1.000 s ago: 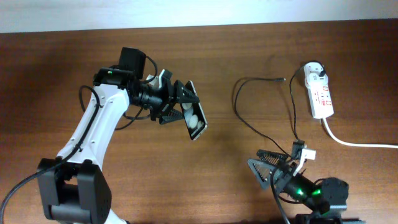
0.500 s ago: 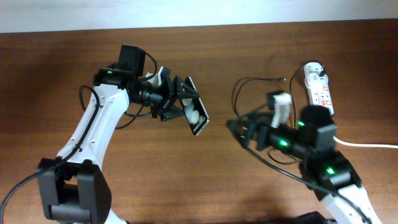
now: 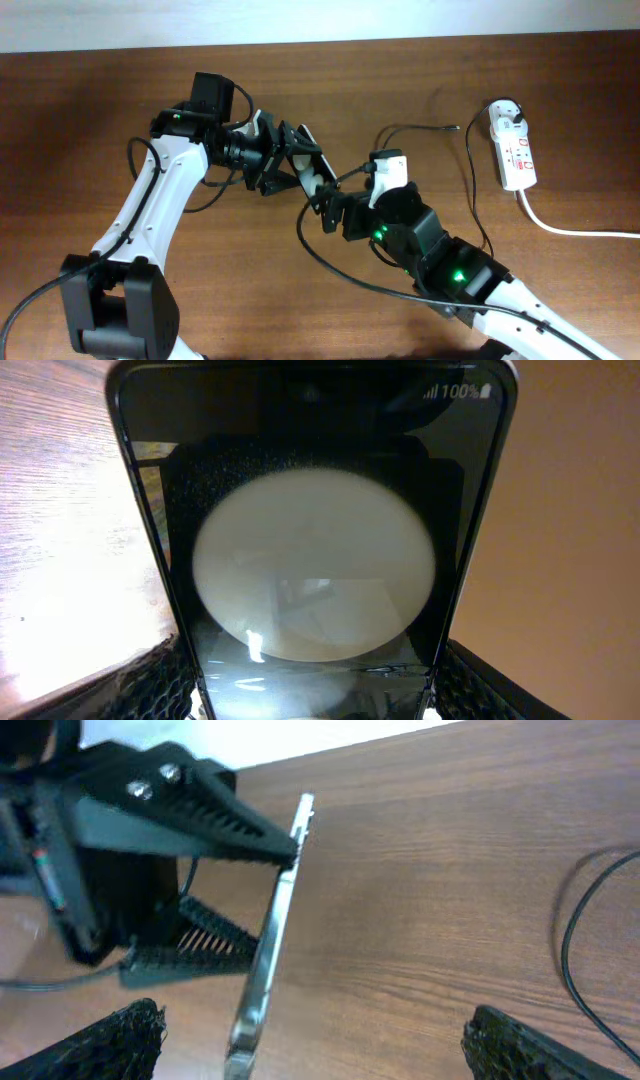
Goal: Plug charger to phone and switch on socket
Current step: 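Move the right gripper to the phone and grasp its edge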
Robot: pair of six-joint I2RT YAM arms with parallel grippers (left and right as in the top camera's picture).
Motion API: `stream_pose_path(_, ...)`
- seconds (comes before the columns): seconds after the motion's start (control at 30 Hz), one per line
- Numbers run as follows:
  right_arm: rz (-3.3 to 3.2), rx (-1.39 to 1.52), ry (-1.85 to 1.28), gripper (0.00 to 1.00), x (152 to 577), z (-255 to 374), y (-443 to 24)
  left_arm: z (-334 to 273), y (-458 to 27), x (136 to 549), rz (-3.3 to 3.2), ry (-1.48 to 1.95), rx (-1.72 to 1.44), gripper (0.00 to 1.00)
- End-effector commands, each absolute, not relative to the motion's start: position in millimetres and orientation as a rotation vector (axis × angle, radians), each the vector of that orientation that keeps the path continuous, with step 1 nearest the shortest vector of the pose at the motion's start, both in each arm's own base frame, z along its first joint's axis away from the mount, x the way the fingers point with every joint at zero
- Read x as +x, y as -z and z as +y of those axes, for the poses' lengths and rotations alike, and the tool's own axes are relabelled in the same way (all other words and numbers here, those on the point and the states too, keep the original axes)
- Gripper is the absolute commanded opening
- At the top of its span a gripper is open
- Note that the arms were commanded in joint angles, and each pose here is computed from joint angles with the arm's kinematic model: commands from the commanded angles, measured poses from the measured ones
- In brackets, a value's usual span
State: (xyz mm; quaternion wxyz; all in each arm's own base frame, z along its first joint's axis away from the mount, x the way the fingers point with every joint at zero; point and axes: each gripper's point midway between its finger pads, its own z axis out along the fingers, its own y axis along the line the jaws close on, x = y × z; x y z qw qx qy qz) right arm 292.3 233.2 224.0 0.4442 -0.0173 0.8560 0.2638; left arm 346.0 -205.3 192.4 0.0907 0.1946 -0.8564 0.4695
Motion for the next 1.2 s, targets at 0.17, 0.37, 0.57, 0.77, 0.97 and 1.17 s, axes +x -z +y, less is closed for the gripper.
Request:
stream_pose_path(0.17,2.114,-0.001,-0.703,0.75,308,253,-219,-210,-205,344,-2.489,-1.460,0.555,0.59)
stream_pose_path(0.37,2.101,-0.074,-0.838,0.62,308,280,-219,-210,-205,344,-2.491,-1.459,0.555,0.60)
stream_pose_path(0.57,2.092,-0.075,-0.847,0.51,309,282,-221,-210,-205,344,-2.490,-1.460,0.555,0.60)
stream_pose_path(0.77,2.093,-0.076,-0.847,0.35,308,282,-221,-210,-205,344,-2.490,-1.460,0.555,0.60)
stream_pose_path(0.97,2.099,-0.086,-0.861,0.23,306,284,-220,-210,-205,343,-2.490,-1.459,0.554,0.61)
stream_pose_path(1.17,2.102,-0.086,-0.859,0.12,306,283,-220,-210,-205,343,-2.490,-1.459,0.554,0.61)
